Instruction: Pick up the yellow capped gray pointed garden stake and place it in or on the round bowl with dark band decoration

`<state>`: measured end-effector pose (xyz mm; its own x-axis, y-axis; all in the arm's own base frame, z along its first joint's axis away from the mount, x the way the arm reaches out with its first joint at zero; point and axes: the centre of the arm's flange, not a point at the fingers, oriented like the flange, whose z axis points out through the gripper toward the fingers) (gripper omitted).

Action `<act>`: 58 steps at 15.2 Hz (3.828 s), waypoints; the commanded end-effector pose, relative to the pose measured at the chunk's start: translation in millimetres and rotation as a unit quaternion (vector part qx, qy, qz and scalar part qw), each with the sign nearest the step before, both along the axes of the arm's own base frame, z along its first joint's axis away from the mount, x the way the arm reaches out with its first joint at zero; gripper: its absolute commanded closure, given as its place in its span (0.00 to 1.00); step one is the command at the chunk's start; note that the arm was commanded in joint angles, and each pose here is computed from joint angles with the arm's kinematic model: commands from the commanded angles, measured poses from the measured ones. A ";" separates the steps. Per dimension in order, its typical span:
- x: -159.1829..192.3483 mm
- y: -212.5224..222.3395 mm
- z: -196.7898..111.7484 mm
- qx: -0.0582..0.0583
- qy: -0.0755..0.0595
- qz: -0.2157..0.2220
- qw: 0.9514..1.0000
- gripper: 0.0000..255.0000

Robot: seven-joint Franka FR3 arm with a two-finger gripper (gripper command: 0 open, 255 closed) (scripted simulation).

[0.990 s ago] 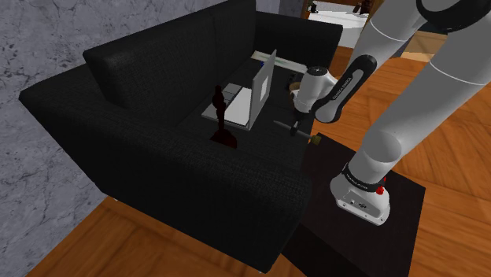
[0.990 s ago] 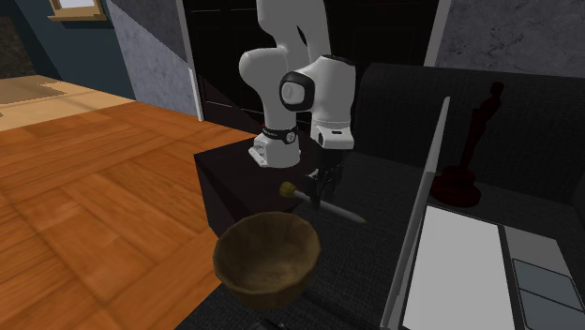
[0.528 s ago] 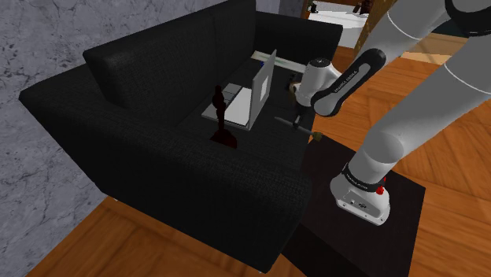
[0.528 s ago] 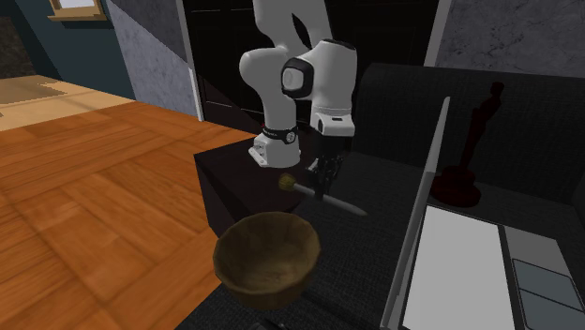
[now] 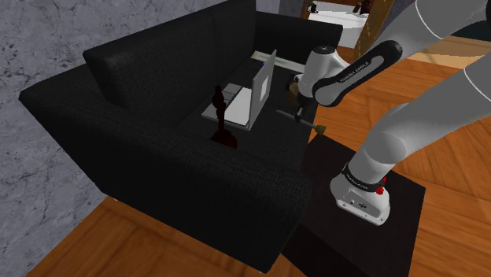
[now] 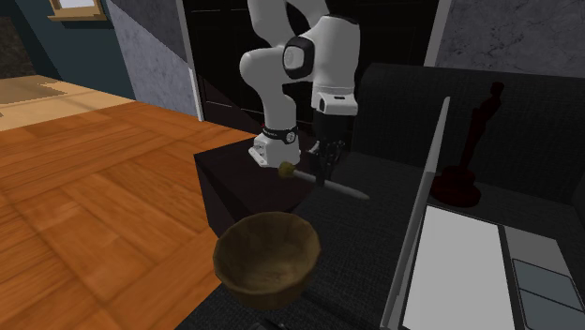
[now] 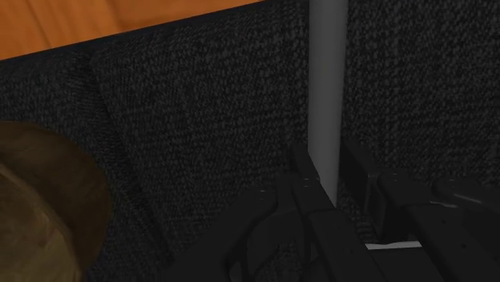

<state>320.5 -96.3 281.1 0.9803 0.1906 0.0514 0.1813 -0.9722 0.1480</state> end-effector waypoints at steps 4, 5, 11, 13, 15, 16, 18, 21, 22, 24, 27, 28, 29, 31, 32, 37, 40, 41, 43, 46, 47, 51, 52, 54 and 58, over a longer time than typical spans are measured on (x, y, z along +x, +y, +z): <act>-1.2 -0.2 26.0 0.000 0.000 0.000 1.000 1.00; -1.2 -0.2 31.3 0.000 0.000 0.000 1.000 1.00; -1.2 -0.2 63.0 0.000 0.000 0.000 1.000 1.00; -1.2 -0.2 73.6 0.000 0.000 0.000 1.000 1.00; -1.2 -0.2 84.1 0.000 0.000 0.000 1.000 1.00; -1.2 -0.2 89.4 0.000 0.000 0.000 1.000 1.00; -1.2 -0.2 99.9 0.000 0.000 0.000 1.000 1.00; -1.2 -0.2 115.8 0.000 0.000 0.000 1.000 1.00; -1.2 -0.2 121.1 0.000 0.000 0.000 1.000 1.00; -1.2 -0.2 131.6 0.000 0.000 0.000 1.000 1.00; 10.2 -24.0 132.8 0.000 0.000 0.000 1.000 1.00; 15.8 -35.9 133.3 0.000 0.000 0.000 1.000 1.00; 21.5 -47.8 133.9 0.000 0.000 0.000 1.000 1.00; 32.9 -71.6 134.9 0.000 0.000 0.000 1.000 1.00; 38.5 -83.5 135.4 0.000 0.000 0.000 1.000 1.00; 66.9 -143.1 137.9 0.000 0.000 0.000 1.000 1.00; 83.9 -178.8 139.4 0.000 0.000 0.000 1.000 1.00; 89.6 -190.7 139.9 0.000 0.000 0.000 1.000 1.00; 101.0 -214.5 140.9 0.000 0.000 0.000 1.000 1.00; 108.0 -229.2 131.0 0.000 0.000 0.000 1.000 1.00; 108.0 -229.2 125.7 0.000 0.000 0.000 1.000 1.00; 108.0 -229.2 104.6 0.000 0.000 0.000 1.000 1.00; 108.0 -229.2 99.3 0.000 0.000 0.000 1.000 1.00; 108.0 -229.2 88.7 0.000 0.000 0.000 1.000 1.00; 108.0 -229.2 67.6 0.000 0.000 0.000 1.000 1.00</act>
<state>429.4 -325.5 355.2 0.9803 0.1908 0.0502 0.1817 -0.9723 0.1471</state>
